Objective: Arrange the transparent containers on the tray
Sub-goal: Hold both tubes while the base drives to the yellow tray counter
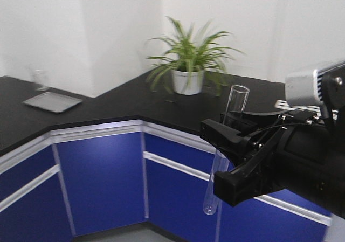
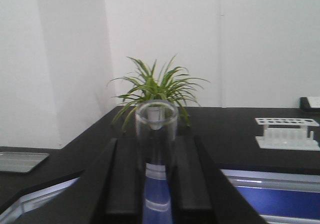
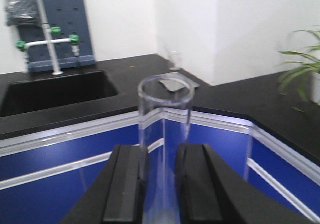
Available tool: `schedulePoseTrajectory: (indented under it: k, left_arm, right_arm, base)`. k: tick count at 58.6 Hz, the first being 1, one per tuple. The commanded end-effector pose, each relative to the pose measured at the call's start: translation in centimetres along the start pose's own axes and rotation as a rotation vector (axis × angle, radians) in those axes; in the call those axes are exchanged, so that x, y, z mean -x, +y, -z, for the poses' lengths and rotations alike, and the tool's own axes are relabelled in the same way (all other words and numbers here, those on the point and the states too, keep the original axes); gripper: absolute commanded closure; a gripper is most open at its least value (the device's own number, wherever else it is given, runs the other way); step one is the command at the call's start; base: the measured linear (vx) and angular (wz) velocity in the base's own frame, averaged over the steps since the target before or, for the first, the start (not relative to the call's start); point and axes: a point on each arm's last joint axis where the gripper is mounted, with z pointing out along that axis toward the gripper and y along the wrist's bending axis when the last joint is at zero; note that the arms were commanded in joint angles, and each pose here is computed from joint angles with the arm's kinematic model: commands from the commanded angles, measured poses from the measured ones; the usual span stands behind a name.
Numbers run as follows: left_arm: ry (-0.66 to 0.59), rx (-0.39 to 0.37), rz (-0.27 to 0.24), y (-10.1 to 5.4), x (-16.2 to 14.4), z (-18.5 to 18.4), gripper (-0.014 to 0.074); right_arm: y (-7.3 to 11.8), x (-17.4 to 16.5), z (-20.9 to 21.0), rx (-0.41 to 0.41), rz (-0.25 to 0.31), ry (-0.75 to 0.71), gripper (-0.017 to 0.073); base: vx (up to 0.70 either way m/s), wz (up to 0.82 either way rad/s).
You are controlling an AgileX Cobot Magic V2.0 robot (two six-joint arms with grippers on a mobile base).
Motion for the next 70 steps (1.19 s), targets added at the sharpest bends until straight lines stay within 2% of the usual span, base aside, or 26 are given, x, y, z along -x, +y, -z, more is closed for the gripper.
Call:
schedulePoseTrajectory:
  k: [1, 32, 70]
  left_arm:
    - [-0.12, -0.017, 0.014, -0.22, 2.05, 0.14, 0.0511]
    - [-0.12, -0.017, 0.014, -0.22, 2.05, 0.14, 0.0511]
    - [-0.12, -0.017, 0.014, -0.22, 2.05, 0.14, 0.0511]
  right_arm:
    - [0.19, 2.14, 0.64, 0.02, 0.007, -0.127, 0.0571]
    - [0.19, 2.14, 0.64, 0.02, 0.007, -0.127, 0.0571]
    - [0.19, 2.14, 0.64, 0.02, 0.007, -0.127, 0.0571]
  base:
    - [-0.04, 0.62]
    - [0.03, 0.59]
    - [0.16, 0.65]
